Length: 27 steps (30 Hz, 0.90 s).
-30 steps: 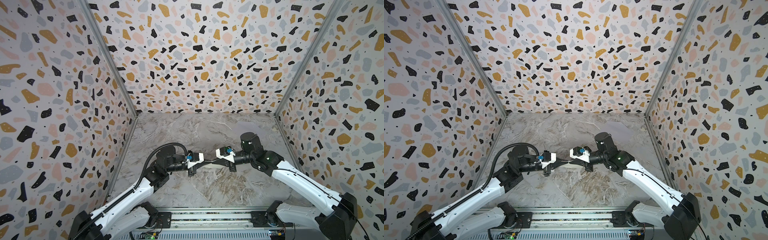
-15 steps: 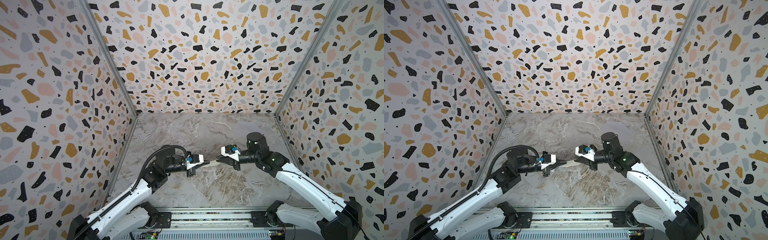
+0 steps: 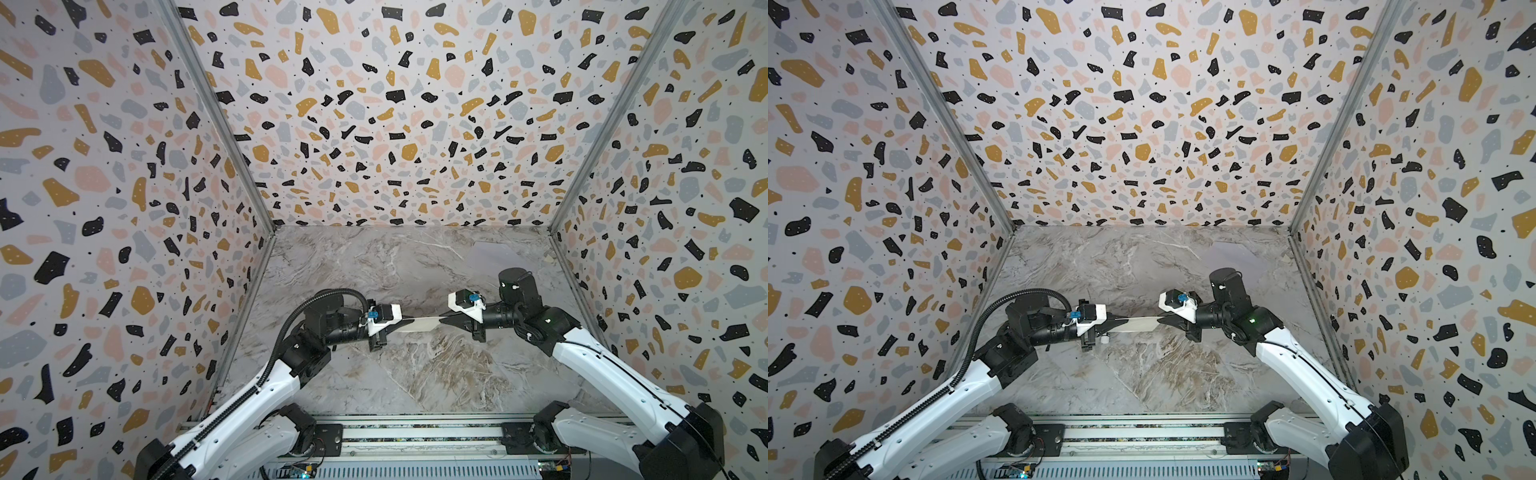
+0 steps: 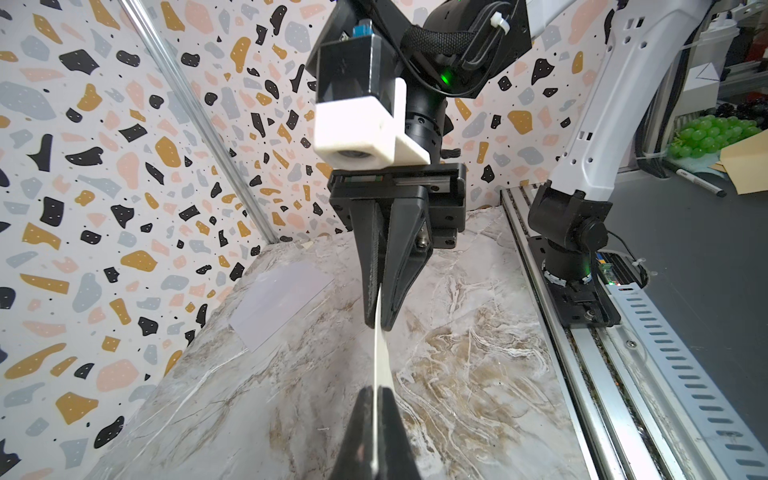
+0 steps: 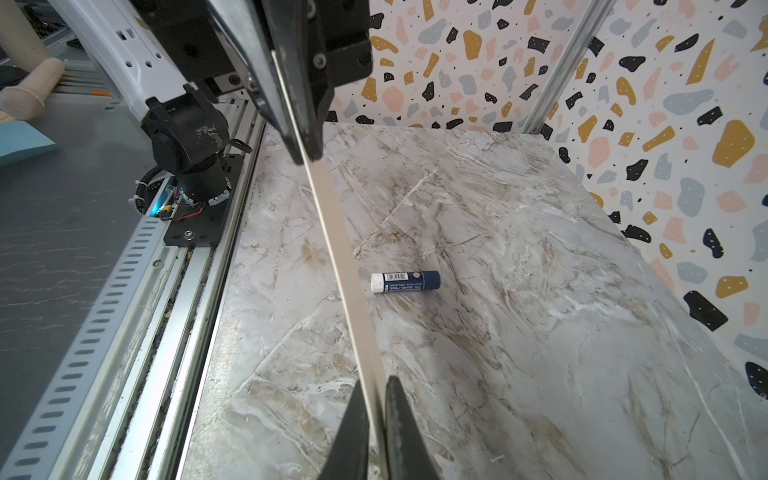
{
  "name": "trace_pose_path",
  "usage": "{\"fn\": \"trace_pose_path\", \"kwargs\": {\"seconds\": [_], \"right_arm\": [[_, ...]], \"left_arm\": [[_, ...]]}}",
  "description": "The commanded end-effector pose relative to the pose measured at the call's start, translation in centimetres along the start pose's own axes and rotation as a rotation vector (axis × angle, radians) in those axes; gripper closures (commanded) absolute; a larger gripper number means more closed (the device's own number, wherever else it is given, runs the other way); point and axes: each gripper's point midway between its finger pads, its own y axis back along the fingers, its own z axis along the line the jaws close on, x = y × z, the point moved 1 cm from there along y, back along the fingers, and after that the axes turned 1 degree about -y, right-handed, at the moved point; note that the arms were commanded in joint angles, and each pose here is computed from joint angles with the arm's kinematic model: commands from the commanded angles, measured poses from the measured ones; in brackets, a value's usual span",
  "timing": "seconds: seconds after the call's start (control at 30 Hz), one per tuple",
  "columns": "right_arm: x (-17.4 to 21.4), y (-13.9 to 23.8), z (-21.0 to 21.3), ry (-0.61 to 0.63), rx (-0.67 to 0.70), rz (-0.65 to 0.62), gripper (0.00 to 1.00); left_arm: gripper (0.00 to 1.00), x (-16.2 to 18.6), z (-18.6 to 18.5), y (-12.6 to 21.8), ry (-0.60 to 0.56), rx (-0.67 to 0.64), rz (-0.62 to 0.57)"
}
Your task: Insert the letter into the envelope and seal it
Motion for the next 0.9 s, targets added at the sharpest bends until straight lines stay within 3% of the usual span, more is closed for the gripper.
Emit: {"fn": "trace_pose_path", "kwargs": {"seconds": [0.0,0.13,0.23,0.3,0.43,0.5,0.6,0.7,0.73,0.87], "right_arm": [[-0.3,0.7,0.2,0.002,0.006,-0.028,0.89],[-0.1,1.0,-0.2,-0.012,0.026,-0.035,0.88],[-1.7,1.6,-0.9,-0.020,0.063,-0.049,0.75],[-2.2,2.1,-2.5,-0.018,0.162,-0.044,0.67],[-0.5,4.3,-8.5,-0.079,0.494,0.012,0.50],[0.3,5.5,-11.3,-0.138,0.598,0.041,0.45],[2.3,7.6,-16.2,-0.215,0.775,0.124,0.25],[4.7,9.4,-20.8,-0.271,0.908,0.215,0.14],[5.7,9.8,-22.3,-0.294,0.937,0.241,0.03],[9.9,11.2,-27.6,-0.373,1.007,0.347,0.01]], "left_arm": [[1.00,-1.4,0.4,0.6,-0.025,-0.013,-0.042],[1.00,-1.3,0.9,0.9,-0.013,-0.044,-0.033],[1.00,-0.9,1.6,1.1,0.008,-0.096,-0.009],[1.00,-0.6,1.9,1.1,0.020,-0.121,0.004],[1.00,-0.5,1.8,1.2,0.043,-0.124,-0.011],[1.00,-0.6,1.8,1.3,0.051,-0.128,-0.022],[1.00,-0.6,2.0,1.4,0.072,-0.149,-0.033],[1.00,-0.9,2.1,1.5,0.090,-0.164,-0.062],[1.00,-1.0,2.2,1.5,0.098,-0.167,-0.074],[1.00,-0.9,2.3,1.5,0.132,-0.179,-0.084]]}}
